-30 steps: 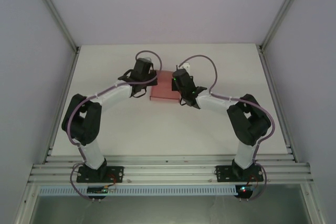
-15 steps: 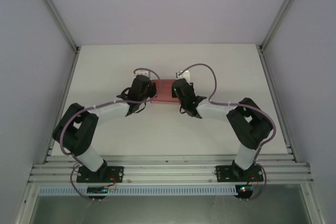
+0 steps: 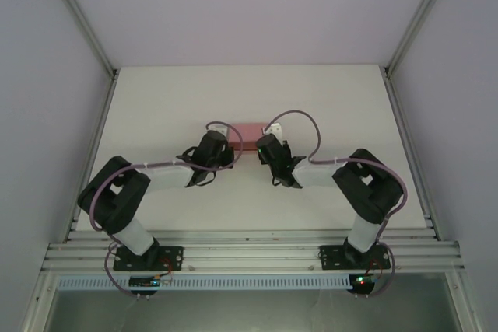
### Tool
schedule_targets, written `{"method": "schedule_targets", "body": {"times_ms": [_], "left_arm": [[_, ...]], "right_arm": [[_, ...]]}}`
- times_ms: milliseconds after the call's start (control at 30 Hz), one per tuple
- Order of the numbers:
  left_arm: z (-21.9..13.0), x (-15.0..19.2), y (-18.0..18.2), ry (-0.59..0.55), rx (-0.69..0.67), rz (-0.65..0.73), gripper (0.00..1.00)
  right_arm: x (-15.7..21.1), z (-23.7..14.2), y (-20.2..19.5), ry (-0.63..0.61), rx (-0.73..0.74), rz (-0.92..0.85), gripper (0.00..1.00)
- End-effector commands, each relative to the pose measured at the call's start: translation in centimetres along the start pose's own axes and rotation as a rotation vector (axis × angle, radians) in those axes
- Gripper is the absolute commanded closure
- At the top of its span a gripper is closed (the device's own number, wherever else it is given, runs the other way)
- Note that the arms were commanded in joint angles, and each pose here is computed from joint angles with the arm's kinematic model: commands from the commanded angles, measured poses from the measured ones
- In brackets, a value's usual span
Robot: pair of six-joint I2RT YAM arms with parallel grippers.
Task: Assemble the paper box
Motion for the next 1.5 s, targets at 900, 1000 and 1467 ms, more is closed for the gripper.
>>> {"method": "schedule_targets", "body": {"times_ms": [900,1000,1467], "left_arm": [[-9.5,-7.5,-2.3,-0.029,-0.021,-0.034,0.0],[-7.6,-8.9,-0.7,0.007,-0.014,-0.147,0.0],[2.7,-8.2,3.4,0.256,0.174,-0.318,0.06]], "right_arm": [[-6.8,-8.6,-2.5,-0.039,-0.261,-0.033,0.02],[-8.1,-6.3,-4.4,0.031,-0.197,0.081,0.01],[-3.1,4.6,-4.4,0.401,-0.368,0.249,0.17]]}}
Point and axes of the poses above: each hand's point on the last joint's axis, 136 mm out from that joint toward the fingers, its own z axis out along the fingers, its own y axis along the line the jaws close on, x = y × z, the point moved 9 cm from there along -z, back along the fingers, and after that the axes turned 5 degrees about -z, right-handed, at the moved point
